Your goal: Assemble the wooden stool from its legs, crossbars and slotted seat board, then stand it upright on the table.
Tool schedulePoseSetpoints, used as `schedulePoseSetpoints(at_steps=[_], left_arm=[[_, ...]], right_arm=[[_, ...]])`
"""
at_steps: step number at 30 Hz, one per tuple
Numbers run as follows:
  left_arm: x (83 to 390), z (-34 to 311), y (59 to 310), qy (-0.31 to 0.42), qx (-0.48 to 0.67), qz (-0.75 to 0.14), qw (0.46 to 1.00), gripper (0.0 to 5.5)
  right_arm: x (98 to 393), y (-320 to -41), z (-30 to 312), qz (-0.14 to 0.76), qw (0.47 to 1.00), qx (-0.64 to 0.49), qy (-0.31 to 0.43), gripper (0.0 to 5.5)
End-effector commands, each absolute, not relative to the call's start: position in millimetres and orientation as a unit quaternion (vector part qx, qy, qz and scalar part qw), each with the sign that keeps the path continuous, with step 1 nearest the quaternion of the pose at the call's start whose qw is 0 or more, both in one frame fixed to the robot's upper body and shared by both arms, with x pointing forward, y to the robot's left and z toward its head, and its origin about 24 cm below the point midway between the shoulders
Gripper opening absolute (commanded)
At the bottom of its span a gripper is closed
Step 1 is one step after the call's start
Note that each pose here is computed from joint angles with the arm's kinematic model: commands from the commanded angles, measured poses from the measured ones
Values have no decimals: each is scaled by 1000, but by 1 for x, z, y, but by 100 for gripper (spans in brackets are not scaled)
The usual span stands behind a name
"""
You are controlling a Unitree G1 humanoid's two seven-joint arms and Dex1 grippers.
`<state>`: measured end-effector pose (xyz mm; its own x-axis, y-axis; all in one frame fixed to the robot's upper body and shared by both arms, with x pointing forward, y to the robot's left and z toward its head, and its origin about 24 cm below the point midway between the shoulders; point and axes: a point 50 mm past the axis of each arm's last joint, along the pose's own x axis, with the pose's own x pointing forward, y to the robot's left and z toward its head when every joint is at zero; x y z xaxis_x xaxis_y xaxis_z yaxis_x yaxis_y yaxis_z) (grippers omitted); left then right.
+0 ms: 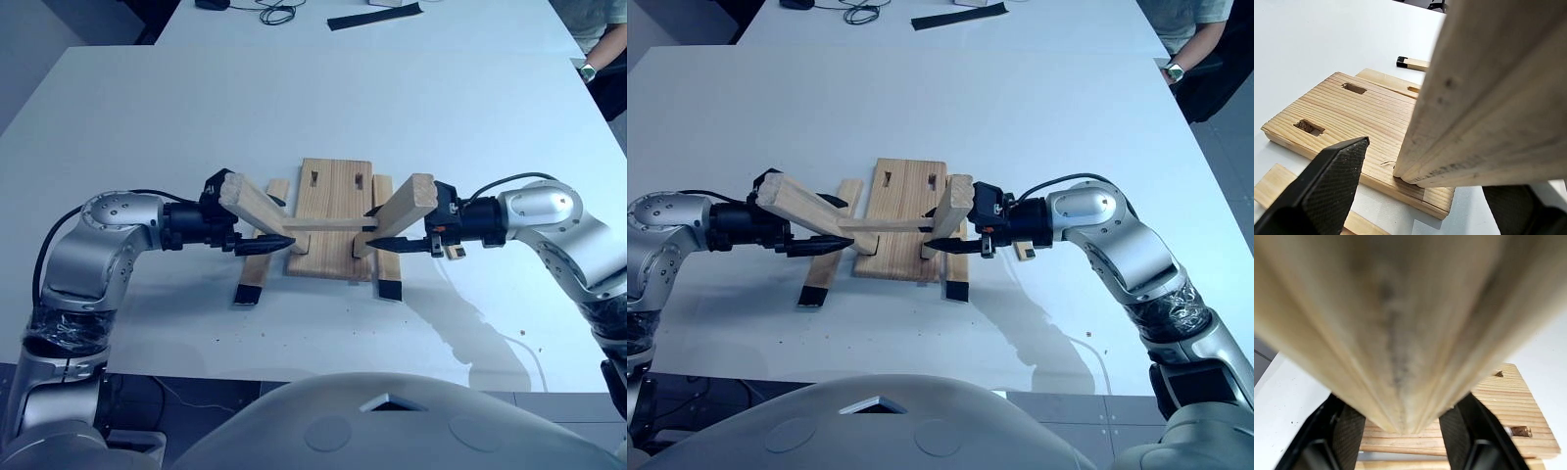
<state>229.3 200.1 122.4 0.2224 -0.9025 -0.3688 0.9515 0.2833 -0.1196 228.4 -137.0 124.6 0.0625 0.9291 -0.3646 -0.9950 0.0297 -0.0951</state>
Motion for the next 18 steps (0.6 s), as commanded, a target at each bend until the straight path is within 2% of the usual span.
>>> schedulePoseSetpoints(at_steps=[1, 3, 7, 8, 16, 18], left_arm=[[235, 148, 140, 80, 115, -657, 741, 382], [234, 148, 141, 80, 114, -656, 742, 382], [234, 147, 141, 80, 113, -652, 745, 382], [233, 147, 142, 80, 113, -651, 746, 382], [230, 143, 140, 84, 112, -651, 746, 382], [229, 143, 140, 85, 114, -651, 746, 382]], right_arm=[[160, -92, 49, 763, 564, -136, 286, 204], [161, -90, 52, 760, 575, -127, 273, 204], [175, -80, 70, 736, 633, -102, 217, 204], [178, -78, 74, 732, 641, -98, 209, 233], [194, -74, 86, 695, 688, -97, 188, 354], [196, -75, 88, 687, 695, -103, 184, 354]])
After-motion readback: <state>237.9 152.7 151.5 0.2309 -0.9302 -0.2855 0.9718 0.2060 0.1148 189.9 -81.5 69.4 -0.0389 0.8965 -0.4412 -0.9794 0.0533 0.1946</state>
